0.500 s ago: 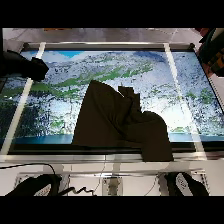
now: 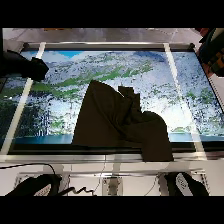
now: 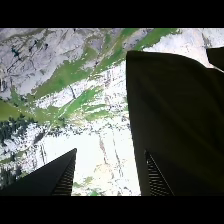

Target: Fold the clothes and pants, and hang the long-sleeved shirts on hangers.

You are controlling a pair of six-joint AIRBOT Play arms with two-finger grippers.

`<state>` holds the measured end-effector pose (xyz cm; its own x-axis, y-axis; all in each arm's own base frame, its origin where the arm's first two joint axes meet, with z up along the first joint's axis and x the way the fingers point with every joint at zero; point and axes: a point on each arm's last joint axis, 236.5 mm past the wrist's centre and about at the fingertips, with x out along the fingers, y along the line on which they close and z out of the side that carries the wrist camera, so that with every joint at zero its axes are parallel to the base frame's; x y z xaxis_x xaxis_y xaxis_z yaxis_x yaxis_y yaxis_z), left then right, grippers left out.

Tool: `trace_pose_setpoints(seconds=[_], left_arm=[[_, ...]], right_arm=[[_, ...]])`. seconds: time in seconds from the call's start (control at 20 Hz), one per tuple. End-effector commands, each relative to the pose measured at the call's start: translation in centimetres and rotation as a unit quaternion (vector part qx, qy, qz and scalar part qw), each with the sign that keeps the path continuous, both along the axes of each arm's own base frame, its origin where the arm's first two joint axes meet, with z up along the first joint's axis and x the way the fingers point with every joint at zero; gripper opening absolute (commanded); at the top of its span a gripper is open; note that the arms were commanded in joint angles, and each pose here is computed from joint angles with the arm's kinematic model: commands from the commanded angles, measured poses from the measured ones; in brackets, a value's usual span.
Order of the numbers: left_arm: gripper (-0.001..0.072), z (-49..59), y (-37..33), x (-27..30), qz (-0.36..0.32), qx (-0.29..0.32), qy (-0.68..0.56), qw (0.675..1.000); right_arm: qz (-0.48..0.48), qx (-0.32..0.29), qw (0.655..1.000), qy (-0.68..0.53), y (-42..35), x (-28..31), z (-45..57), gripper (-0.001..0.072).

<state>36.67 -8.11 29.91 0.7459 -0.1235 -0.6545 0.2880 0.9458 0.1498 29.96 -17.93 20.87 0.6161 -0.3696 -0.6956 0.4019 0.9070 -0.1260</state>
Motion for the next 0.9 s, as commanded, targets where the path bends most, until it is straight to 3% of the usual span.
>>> trace_pose_setpoints(seconds=[0.0, 0.65, 0.75, 0.85], left_arm=[[0.047, 0.0, 0.0, 0.0, 0.0, 0.0, 0.0, 1.0], [0.047, 0.8, -0.2, 0.7, -0.002, -0.005, -0.022, 1.0], [0.047, 0.6, -0.3, 0.8, -0.002, -0.005, -0.019, 1.0], [0.0472, 0.3, -0.4, 1.1, -0.002, -0.004, -0.016, 1.0]], right_arm=[[0.001, 0.0, 1.0, 0.0, 0.0, 0.0, 0.0, 0.0013], [0.02, 0.066, 0.997, -0.021, 2.2, 2.1, -2.9, 0.0014], [0.015, 0.098, 0.994, 0.034, 2.2, 1.9, -8.3, 0.0013], [0.031, 0.178, 0.978, 0.106, 4.4, 1.7, -15.0, 0.0012]])
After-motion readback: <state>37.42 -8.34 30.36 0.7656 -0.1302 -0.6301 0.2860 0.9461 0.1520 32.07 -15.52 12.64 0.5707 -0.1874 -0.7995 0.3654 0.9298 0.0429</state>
